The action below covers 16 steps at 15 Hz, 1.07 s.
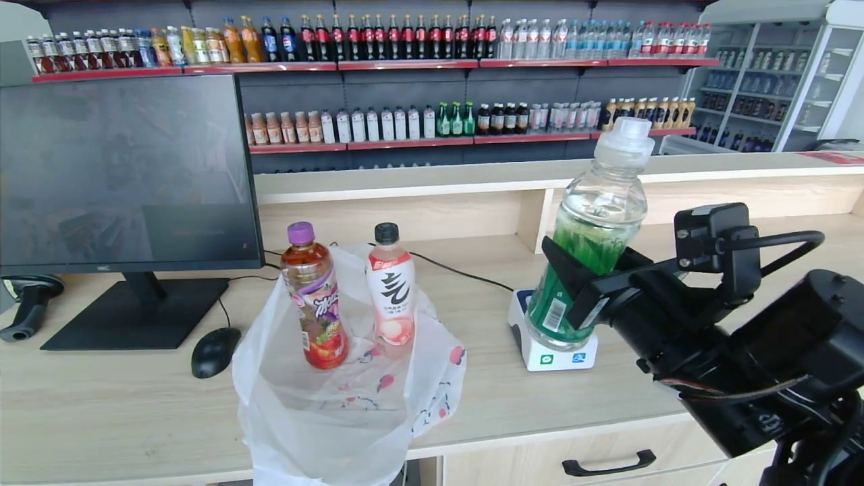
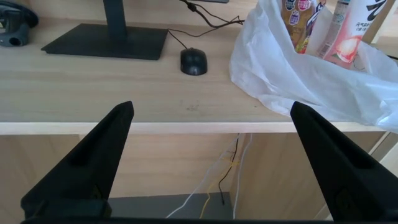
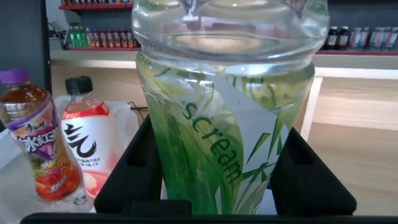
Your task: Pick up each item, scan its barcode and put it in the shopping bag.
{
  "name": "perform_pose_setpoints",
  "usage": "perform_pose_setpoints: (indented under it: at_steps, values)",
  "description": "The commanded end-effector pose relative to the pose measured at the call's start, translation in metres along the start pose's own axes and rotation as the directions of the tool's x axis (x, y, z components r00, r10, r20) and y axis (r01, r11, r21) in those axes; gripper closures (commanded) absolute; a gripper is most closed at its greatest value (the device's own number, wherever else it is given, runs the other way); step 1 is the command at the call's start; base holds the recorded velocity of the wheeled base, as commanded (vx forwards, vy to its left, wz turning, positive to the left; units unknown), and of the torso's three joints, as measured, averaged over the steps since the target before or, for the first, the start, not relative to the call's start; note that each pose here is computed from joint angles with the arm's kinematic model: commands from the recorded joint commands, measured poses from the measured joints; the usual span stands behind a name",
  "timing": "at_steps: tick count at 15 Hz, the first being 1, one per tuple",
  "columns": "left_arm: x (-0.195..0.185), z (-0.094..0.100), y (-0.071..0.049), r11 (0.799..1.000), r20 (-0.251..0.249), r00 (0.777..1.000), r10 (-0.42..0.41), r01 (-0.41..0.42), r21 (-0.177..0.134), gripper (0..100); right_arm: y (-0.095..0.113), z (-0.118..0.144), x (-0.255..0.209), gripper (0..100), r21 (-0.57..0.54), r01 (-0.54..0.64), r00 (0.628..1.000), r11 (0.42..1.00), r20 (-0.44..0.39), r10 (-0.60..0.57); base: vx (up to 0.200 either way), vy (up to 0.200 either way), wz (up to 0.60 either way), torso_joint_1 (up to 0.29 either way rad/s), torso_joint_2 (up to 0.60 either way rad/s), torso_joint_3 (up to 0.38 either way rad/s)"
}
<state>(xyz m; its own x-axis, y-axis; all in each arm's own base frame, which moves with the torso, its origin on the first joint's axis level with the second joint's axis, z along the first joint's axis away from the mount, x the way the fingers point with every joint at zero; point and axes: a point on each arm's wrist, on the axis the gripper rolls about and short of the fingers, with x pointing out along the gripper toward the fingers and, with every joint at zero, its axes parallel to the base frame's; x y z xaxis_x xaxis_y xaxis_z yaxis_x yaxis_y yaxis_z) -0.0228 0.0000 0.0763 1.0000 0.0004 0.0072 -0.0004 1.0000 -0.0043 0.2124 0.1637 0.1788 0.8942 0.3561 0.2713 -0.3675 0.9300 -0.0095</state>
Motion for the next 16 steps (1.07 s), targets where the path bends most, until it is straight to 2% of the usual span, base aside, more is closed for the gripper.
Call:
perform_pose_setpoints:
  at_steps: [1, 4, 7, 10, 11, 12, 13, 16]
  values:
    - [0.0, 0.0, 0.0, 1.0, 0.0, 1.0, 0.0, 0.0, 0.0, 0, 0.001, 0.0, 0.001, 100, -0.039, -0.023, 1.0, 0.999, 0.003, 0.023, 0.0, 0.0, 0.0, 0.0, 0.0, 0.0]
    - [0.0, 0.0, 0.0, 1.0, 0.0, 1.0, 0.001, -0.001, -0.002, 0, 0.003, -0.008, 0.004, 100, -0.153, -0.053, 0.999, 0.987, -0.016, 0.051, 0.0, 0.0, 0.0, 0.0, 0.0, 0.0]
    - [0.0, 0.0, 0.0, 1.0, 0.0, 1.0, 0.0, 0.0, -0.002, 0, -0.001, -0.011, 0.009, 100, -0.303, -0.126, 0.992, 0.944, -0.013, 0.129, 0.0, 0.0, 0.0, 0.0, 0.0, 0.0]
    - [0.0, 0.0, 0.0, 1.0, 0.0, 1.0, 0.0, 0.0, -0.002, 0, -0.025, -0.005, 0.026, 100, -0.47, -0.153, 0.98, 0.869, 0.042, 0.196, 0.0, 0.0, 0.0, 0.0, 0.0, 0.0]
    - [0.0, 0.0, 0.0, 1.0, 0.0, 1.0, 0.001, -0.001, -0.002, 0, -0.041, -0.007, 0.032, 100, -0.583, -0.184, 0.964, 0.791, 0.049, 0.26, 0.0, 0.0, 0.0, 0.0, 0.0, 0.0]
    - [0.0, 0.0, 0.0, 1.0, 0.0, 1.0, 0.001, -0.001, -0.002, 0, -0.052, -0.011, 0.033, 100, -0.64, -0.207, 0.954, 0.74, 0.037, 0.299, 0.0, 0.0, 0.0, 0.0, 0.0, 0.0]
    - [0.0, 0.0, 0.0, 1.0, 0.0, 1.0, 0.0, 0.0, -0.002, 0, -0.057, -0.017, 0.035, 100, -0.669, -0.231, 0.945, 0.707, 0.018, 0.325, 0.0, 0.0, 0.0, 0.0, 0.0, 0.0]
    - [0.0, 0.0, 0.0, 1.0, 0.002, 1.0, 0.001, -0.001, -0.002, 0, -0.056, -0.031, 0.047, 100, -0.699, -0.27, 0.927, 0.662, -0.004, 0.375, 0.0, 0.0, 0.0, 0.0, 0.0, 0.0]
